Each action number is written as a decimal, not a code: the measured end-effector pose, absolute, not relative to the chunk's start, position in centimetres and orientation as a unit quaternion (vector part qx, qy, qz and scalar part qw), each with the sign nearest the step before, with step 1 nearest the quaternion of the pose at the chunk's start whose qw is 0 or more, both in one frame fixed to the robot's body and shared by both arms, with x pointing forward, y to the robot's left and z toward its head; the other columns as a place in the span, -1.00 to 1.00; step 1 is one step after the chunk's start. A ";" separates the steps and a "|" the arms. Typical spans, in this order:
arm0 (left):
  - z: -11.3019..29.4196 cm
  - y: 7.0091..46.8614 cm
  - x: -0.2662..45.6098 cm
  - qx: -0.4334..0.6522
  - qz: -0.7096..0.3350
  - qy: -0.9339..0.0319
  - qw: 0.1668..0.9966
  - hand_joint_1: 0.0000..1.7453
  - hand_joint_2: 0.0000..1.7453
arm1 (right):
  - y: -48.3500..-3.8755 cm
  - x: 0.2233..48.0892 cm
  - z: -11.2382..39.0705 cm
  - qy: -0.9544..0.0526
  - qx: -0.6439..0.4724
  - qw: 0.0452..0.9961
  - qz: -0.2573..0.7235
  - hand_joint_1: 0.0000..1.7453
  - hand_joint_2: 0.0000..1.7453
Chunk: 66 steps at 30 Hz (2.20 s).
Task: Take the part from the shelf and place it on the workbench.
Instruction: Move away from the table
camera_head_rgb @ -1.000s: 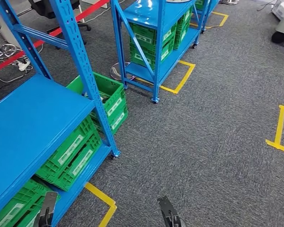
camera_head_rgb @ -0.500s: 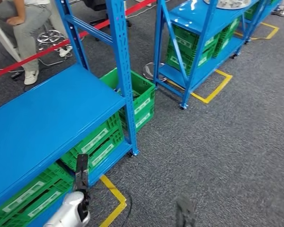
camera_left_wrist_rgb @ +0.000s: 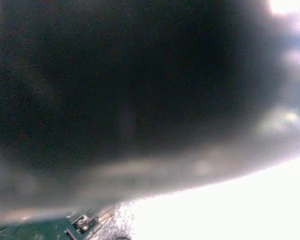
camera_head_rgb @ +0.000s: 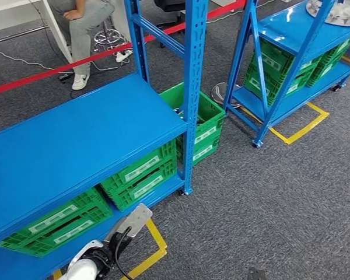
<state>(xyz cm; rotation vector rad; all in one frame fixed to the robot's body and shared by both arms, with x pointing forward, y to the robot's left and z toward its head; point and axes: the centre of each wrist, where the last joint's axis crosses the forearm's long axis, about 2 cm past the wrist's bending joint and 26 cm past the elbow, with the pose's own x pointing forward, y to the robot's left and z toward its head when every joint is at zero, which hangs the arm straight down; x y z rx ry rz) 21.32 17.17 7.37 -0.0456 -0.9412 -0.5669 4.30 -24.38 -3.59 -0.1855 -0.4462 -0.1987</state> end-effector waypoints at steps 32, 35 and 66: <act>3.3 17.7 20.8 -0.019 -0.201 -0.500 0.842 -1.00 -1.00 | -17.8 19.6 -4.7 -0.386 -0.097 0.914 -0.081 -1.00 -1.00; 2.9 17.4 21.7 -0.018 -0.201 -0.501 0.842 -1.00 -1.00 | -17.6 19.5 -5.0 -0.376 -0.095 0.919 -0.068 -1.00 -1.00; -1.5 19.8 26.6 0.006 -0.219 -0.444 0.869 -1.00 -0.50 | -20.8 19.8 -6.0 -0.331 -0.093 0.939 -0.008 -1.00 -0.50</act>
